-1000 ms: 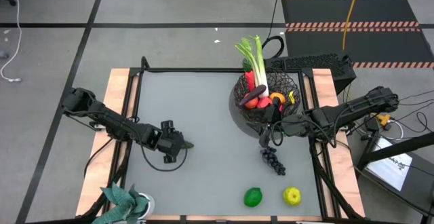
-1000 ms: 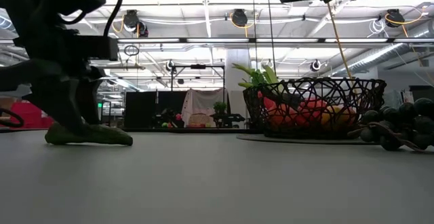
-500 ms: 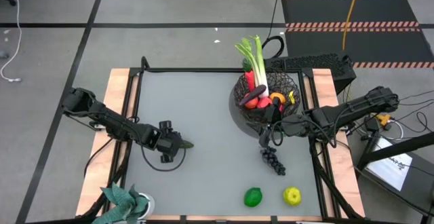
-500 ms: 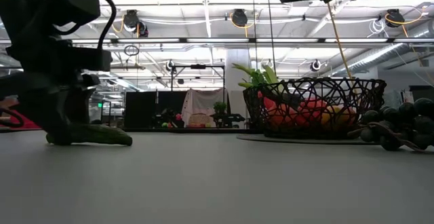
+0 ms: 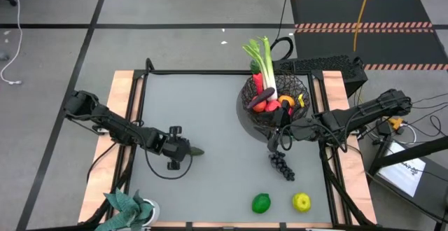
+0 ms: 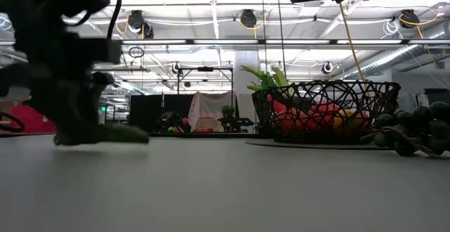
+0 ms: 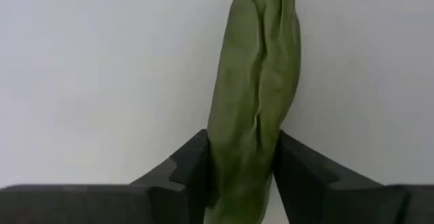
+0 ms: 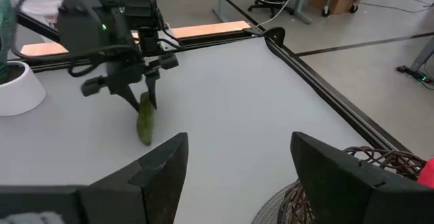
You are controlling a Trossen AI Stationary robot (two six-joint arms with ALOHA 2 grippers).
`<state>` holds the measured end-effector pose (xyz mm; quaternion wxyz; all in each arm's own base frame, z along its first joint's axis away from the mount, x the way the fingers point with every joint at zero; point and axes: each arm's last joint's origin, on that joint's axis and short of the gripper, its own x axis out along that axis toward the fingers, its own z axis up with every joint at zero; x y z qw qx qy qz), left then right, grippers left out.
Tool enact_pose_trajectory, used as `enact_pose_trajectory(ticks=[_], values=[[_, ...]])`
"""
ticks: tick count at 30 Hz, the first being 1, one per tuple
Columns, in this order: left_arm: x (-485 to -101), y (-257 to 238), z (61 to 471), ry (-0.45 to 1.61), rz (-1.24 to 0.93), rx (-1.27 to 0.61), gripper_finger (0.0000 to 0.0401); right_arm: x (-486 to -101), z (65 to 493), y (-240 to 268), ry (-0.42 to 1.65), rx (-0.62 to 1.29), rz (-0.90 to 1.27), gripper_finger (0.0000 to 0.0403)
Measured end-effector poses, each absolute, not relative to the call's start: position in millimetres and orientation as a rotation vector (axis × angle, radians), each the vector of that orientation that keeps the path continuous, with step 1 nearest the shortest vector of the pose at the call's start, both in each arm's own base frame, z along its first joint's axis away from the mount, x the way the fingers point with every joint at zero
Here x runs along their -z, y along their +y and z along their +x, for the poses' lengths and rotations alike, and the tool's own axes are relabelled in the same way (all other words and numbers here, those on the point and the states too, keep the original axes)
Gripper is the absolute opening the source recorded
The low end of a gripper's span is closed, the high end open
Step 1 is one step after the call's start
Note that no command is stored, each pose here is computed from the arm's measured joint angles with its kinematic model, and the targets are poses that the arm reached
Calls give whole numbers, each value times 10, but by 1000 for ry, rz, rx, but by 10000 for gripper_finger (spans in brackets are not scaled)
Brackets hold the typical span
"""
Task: Build produce basket
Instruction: Put the chili pepper into the black wire basket
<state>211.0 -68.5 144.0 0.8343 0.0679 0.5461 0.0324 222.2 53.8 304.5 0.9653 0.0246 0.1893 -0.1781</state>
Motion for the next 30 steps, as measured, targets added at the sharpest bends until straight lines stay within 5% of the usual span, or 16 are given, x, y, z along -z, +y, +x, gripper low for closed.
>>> enact_pose_trajectory(ticks=[15,21,30], values=[[-2374,-1081,2528,833,560,32,151,-3045,2222,537,383,361,49,254],[-2446,-1178,2506,788,910,73,152,-3046,2222,537,382,362,49,254],[-2450,-1225,2485,778,1108,151,152,-3046,2222,537,381,363,50,254]])
